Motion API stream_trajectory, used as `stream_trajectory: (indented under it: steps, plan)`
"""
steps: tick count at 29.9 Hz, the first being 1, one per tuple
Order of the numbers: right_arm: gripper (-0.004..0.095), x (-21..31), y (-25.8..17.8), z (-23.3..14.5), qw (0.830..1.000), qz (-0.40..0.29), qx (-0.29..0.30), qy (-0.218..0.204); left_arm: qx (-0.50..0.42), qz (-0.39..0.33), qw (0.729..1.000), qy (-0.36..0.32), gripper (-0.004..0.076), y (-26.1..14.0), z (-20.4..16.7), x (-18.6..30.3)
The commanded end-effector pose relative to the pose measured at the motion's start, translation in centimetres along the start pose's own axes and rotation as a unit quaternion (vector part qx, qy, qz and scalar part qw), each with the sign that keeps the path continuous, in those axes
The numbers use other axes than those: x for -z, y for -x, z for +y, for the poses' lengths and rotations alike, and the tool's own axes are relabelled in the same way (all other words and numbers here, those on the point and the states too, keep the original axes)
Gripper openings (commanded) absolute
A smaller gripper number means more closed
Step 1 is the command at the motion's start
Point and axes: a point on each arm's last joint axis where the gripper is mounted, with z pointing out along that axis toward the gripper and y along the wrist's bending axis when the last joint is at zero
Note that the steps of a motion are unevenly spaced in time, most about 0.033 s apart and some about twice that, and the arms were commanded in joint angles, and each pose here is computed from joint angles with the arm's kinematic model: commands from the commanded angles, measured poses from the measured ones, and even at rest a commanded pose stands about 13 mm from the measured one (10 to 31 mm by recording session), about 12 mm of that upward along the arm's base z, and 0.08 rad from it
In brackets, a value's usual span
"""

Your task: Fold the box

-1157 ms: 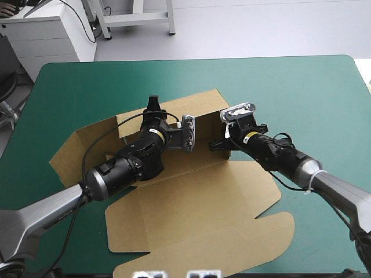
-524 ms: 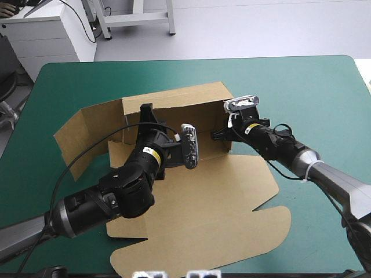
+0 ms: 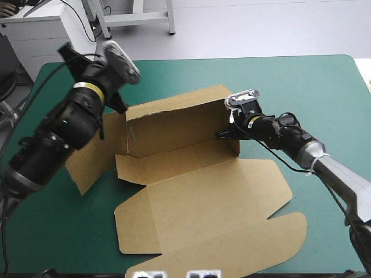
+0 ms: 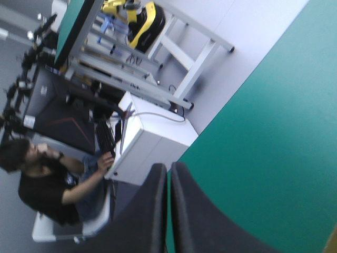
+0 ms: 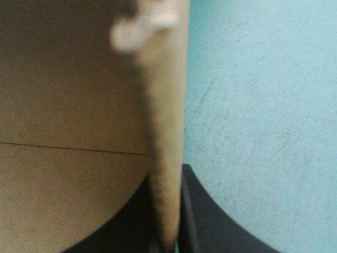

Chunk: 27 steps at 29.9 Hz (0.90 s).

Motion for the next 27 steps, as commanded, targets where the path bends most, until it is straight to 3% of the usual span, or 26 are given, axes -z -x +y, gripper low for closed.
stream_trajectory:
  steps: [1, 9, 16, 19, 27]
  plan:
    - [-0.0012, 3.4, 3.1, -0.2, 0.999, -0.029, -0.001, -0.016, 0.098, -0.014, 0.994, 0.035, 0.0004, -1.9, 5.1, 1.1]
    - [-0.0014, 7.5, 7.3, -1.5, 0.998, 0.002, -0.001, -0.058, 0.312, 0.017, 0.948, -0.061, 0.0004, -9.5, 7.3, -1.5]
    - [-0.0014, 6.4, 9.5, -4.4, 0.99, 0.108, -0.024, -0.093, 0.358, 0.021, 0.927, -0.112, -0.0009, -12.3, 4.2, -1.5]
    - [-0.0014, 4.5, 9.8, -5.6, 0.983, 0.152, -0.026, -0.099, 0.386, 0.01, 0.916, -0.108, -0.0009, -13.2, 2.3, -0.9]
    - [-0.0014, -2.5, 9.5, -7.3, 0.976, 0.193, -0.02, -0.098, 0.409, -0.004, 0.911, -0.046, -0.0009, -16.5, -2.8, 3.2]
